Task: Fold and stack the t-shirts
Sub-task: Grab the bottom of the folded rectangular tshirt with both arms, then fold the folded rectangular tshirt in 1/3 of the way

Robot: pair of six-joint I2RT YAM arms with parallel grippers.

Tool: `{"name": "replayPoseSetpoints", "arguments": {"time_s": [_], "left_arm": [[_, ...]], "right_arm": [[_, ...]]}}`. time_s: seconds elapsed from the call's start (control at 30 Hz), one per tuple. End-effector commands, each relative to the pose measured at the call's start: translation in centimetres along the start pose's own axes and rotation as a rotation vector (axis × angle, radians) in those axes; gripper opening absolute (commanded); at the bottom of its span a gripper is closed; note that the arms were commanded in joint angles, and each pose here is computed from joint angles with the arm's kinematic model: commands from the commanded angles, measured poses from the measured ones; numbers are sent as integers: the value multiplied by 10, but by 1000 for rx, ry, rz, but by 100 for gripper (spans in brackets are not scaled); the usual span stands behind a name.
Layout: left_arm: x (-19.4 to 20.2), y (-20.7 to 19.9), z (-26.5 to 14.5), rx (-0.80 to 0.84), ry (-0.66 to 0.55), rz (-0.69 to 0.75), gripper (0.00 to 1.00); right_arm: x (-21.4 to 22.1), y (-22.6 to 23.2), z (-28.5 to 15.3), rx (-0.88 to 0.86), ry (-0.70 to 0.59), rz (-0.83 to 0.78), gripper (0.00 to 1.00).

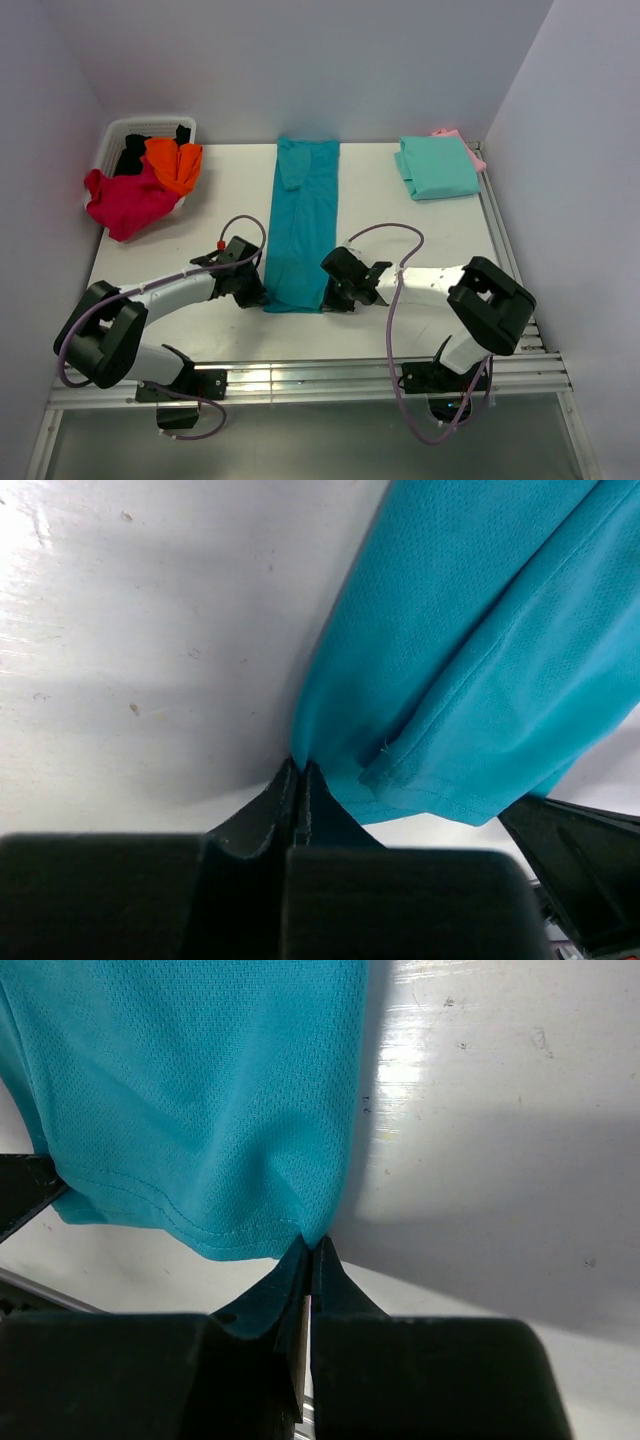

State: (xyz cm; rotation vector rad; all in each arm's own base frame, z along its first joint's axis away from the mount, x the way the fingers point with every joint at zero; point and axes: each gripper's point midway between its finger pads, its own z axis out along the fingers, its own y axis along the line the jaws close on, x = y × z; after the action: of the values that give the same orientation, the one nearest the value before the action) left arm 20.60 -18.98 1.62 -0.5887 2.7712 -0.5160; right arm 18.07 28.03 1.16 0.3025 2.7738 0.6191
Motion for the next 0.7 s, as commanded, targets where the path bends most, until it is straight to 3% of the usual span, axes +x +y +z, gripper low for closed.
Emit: {"name": "replayPoseSetpoints", "arguments": {"time_s": [0.0,0.37,0.67], "left_arm": [[1,1,1,-12,1,29,0],[-8,-20,-70,36,-49,10,0],[-48,-74,-112,85,-119,27,0]], "right_arm": [[1,-25,-3,115,-20,-26,0],[-14,-3,-83,82,-105,-21,0],[-49,22,-120,115,-184,-89,0]]}}
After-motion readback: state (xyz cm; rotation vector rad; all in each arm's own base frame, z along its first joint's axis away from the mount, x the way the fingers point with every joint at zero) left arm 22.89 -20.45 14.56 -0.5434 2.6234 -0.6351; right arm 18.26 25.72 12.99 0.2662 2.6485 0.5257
